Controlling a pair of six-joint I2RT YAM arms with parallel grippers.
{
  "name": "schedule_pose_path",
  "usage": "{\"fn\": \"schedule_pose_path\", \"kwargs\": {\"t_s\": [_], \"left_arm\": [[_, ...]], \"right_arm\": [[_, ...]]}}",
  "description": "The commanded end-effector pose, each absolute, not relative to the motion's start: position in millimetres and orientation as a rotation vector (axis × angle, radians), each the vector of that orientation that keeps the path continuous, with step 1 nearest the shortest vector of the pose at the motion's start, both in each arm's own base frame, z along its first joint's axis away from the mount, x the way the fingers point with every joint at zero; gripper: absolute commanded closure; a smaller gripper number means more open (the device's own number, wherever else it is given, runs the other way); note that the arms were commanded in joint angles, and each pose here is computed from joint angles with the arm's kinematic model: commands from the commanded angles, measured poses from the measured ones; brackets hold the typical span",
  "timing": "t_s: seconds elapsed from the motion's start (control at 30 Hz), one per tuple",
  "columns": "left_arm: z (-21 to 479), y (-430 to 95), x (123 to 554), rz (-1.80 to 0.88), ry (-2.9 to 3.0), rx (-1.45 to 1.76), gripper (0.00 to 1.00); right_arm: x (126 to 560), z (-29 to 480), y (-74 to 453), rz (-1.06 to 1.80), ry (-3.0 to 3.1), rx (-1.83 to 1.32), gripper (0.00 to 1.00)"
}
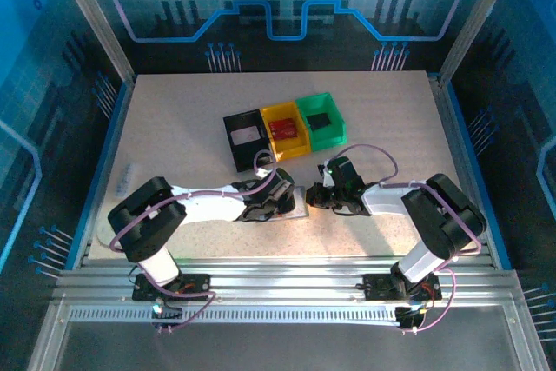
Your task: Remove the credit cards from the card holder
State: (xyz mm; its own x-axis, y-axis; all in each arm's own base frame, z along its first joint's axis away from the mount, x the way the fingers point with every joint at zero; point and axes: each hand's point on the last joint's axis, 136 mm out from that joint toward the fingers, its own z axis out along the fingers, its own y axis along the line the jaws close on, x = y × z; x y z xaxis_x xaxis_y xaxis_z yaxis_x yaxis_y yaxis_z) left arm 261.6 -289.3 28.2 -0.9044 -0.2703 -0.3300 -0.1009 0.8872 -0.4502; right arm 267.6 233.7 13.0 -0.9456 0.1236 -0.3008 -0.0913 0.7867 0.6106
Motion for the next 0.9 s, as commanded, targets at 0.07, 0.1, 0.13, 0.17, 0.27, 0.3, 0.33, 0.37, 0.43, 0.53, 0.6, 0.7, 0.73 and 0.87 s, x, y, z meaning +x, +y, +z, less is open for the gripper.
{"fn": "schedule_pose_path", "kwargs": {"t_s": [0.07,0.1,0.13,0.17,0.27,0.3,0.33,0.37,0.43,0.53,0.6,0.7,0.73,0.87], "left_arm": [[26,-286,261,-0.531,2.688,-0.235,0.72],[28,-285,262,-0.523,2.684,-0.230,0.72],[29,-284,263,-0.514,2.681,-0.225,0.71],[30,-283,263,-0.511,2.679,-0.225,0.71],[28,-283,262,-0.513,2.683,-0.224,0.71],[28,-284,261,-0.521,2.686,-0.229,0.71],[26,-285,261,-0.529,2.688,-0.235,0.71],[25,-286,261,-0.539,2.688,-0.241,0.71],[24,-286,261,-0.549,2.688,-0.249,0.71],[24,-289,262,-0.558,2.685,-0.251,0.71],[25,-290,262,-0.563,2.683,-0.249,0.71],[26,-292,264,-0.574,2.676,-0.246,0.72],[26,-292,264,-0.574,2.676,-0.244,0.72],[24,-293,264,-0.573,2.681,-0.243,0.74]], "right_arm": [[216,-35,206,0.751,2.912,0.064,1.00],[216,-35,206,0.750,2.912,0.064,1.00],[216,-35,206,0.749,2.912,0.064,1.00],[216,-35,206,0.750,2.911,0.063,1.00],[216,-36,205,0.748,2.913,0.064,1.00],[216,-36,206,0.749,2.911,0.064,1.00],[216,-36,206,0.751,2.912,0.065,1.00],[216,-36,206,0.752,2.912,0.067,1.00],[216,-36,206,0.754,2.911,0.066,1.00],[215,-37,206,0.754,2.913,0.065,1.00],[215,-37,206,0.754,2.915,0.065,1.00],[214,-38,206,0.754,2.917,0.066,1.00],[215,-38,207,0.756,2.914,0.068,1.00],[213,-39,207,0.756,2.916,0.067,1.00]]}}
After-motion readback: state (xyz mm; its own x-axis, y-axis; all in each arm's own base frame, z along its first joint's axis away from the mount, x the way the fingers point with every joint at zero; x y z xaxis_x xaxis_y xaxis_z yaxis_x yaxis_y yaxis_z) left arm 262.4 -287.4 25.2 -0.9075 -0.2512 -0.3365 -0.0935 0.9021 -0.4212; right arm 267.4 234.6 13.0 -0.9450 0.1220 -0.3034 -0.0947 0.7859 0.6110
